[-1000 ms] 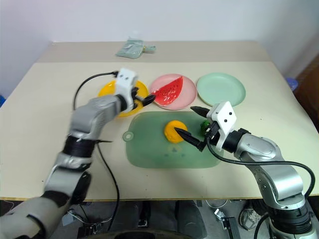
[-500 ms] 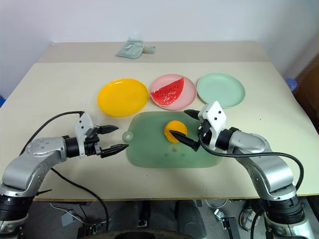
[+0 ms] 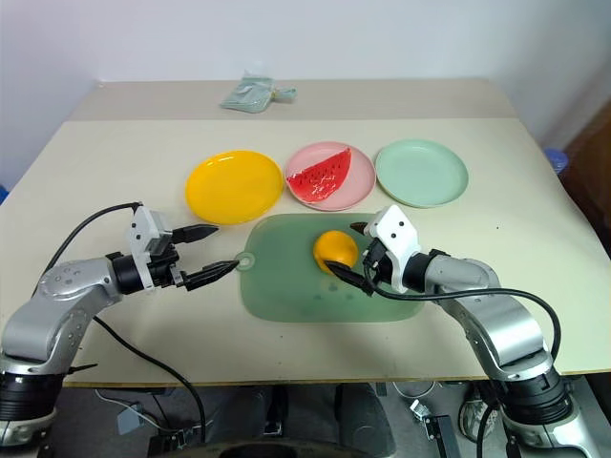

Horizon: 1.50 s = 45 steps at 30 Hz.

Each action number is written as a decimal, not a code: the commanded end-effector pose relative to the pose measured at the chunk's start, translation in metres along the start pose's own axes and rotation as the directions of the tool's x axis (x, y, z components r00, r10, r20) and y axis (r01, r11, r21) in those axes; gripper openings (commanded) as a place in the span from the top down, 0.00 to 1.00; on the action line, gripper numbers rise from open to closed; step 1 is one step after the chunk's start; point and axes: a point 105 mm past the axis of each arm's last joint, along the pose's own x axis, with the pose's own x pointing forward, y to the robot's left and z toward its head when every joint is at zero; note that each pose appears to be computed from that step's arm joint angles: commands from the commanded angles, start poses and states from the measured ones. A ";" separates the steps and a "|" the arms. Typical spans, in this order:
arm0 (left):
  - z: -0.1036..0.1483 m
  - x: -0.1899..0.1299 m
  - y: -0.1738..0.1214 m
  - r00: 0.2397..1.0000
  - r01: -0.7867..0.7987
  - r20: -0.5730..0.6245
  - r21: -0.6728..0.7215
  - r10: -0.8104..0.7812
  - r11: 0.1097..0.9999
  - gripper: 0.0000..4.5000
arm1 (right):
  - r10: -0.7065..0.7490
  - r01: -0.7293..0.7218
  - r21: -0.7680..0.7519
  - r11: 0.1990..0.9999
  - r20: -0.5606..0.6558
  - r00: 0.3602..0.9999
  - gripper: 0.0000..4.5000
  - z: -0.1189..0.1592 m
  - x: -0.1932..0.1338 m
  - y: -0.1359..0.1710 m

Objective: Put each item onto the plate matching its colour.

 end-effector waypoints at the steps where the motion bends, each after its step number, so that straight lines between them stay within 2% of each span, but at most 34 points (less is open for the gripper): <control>1: 0.012 0.001 0.003 0.999 -0.005 0.044 0.047 0.003 0.999 0.01 | -0.010 0.011 -0.037 0.999 0.018 1.000 0.00 0.007 0.000 0.000; 6: 0.014 0.004 0.004 0.999 0.011 0.046 0.055 -0.014 0.998 0.01 | -0.001 0.002 -0.034 0.999 0.038 0.999 0.00 0.011 0.000 0.000; 9: 0.019 0.019 -0.009 0.993 0.107 0.059 -0.008 -0.107 0.994 0.01 | 0.000 0.003 -0.052 0.999 0.064 0.998 0.00 0.018 -0.005 -0.001; 13: 0.041 0.048 -0.025 0.973 0.192 0.119 0.047 -0.196 0.980 0.01 | 0.017 -0.014 -0.033 0.999 0.098 0.995 0.00 0.027 -0.020 -0.002; 18: 0.053 0.081 -0.056 0.910 0.387 0.090 0.163 -0.404 0.908 0.01 | 0.052 -0.051 -0.013 0.999 0.070 0.996 0.00 0.027 -0.046 0.000; 22: 0.044 0.103 -0.070 0.861 0.497 -0.018 0.243 -0.508 0.833 0.01 | 0.030 -0.029 -0.015 0.999 0.041 0.999 0.00 0.023 -0.057 -0.002; 25: 0.038 0.125 -0.067 0.854 0.513 -0.071 0.275 -0.515 0.813 0.01 | 0.025 -0.025 -0.006 1.000 0.034 0.999 0.00 0.020 -0.061 0.006; 34: 0.028 0.146 -0.069 0.843 0.532 -0.101 0.305 -0.529 0.790 0.01 | 0.001 -0.001 0.008 1.000 0.035 0.999 0.00 0.017 -0.061 0.016; 37: 0.028 0.147 -0.069 0.847 0.526 -0.089 0.293 -0.525 0.799 0.19 | -0.001 0.001 0.009 1.000 0.038 0.999 0.00 0.017 -0.060 0.017; 40: 0.023 0.146 -0.065 0.858 0.511 -0.121 0.298 -0.499 0.806 0.51 | -0.001 0.000 0.008 1.000 0.040 0.999 0.00 0.017 -0.059 0.016; 42: 0.027 0.137 -0.060 0.868 0.492 -0.092 0.277 -0.487 0.825 0.51 | -0.002 0.002 -0.002 1.000 0.040 0.999 0.00 0.018 -0.058 0.015; 45: 0.046 0.116 -0.039 0.912 0.395 0.028 0.206 -0.409 0.895 0.51 | -0.032 0.032 -0.020 0.999 0.042 0.999 0.00 0.019 -0.057 0.009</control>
